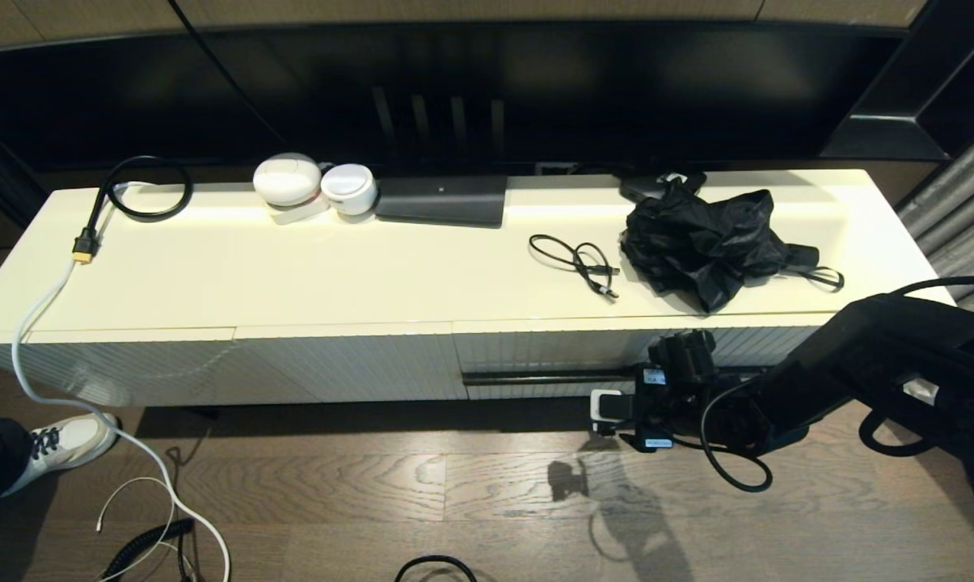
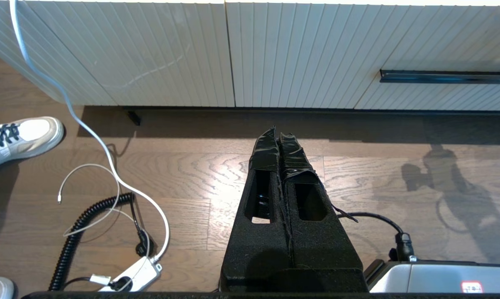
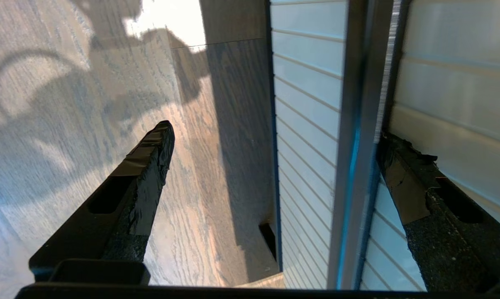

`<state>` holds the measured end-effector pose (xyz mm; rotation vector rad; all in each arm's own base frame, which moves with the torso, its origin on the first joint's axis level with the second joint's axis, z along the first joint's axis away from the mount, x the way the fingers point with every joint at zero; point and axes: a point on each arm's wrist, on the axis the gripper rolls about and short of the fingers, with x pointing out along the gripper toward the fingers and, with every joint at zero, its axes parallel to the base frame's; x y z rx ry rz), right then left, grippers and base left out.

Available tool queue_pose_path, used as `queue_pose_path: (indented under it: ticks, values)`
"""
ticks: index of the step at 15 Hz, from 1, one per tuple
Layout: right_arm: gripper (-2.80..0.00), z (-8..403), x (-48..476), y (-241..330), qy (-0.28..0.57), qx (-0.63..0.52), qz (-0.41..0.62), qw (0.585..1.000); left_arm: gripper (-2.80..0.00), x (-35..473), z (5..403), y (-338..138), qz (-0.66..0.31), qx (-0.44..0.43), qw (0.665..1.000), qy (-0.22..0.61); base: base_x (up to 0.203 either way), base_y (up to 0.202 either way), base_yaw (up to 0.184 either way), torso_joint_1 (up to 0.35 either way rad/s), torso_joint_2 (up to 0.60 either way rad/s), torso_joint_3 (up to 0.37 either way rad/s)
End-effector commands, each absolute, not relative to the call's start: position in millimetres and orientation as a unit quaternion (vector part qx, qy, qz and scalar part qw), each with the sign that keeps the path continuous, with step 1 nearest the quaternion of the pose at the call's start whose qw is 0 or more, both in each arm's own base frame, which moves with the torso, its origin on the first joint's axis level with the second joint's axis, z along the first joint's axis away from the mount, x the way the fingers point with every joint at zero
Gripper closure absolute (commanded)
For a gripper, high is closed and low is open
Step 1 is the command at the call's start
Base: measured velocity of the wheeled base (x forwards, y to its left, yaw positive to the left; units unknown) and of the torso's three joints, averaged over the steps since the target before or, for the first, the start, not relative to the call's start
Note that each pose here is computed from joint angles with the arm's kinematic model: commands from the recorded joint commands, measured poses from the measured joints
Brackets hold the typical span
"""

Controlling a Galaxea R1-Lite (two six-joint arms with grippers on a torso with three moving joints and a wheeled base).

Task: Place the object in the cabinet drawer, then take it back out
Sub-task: Open the drawer

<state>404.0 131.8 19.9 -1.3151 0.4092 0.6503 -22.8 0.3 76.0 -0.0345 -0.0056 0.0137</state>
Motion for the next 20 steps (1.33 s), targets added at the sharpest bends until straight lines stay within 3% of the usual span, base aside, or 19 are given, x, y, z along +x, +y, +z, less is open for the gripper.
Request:
queue_pose_path:
  ticks: [1,20]
  values:
    - [-2.80,16.3,403.8,132.4,0.186,-0.598,0.297,0.720,0.00,-22.8,76.1,0.3,0.008,-0.018,1.000,-0.003,0.000,0.000,0.000,0.000,0.00,0.000]
    - [-2.80,3.0,375.2,127.4,0.227,-0.586,0.321,0.709,0.00,-22.8,76.1,0.3,0.007,-0.018,1.000,-0.003,0.000,0.000,0.000,0.000,0.00,0.000]
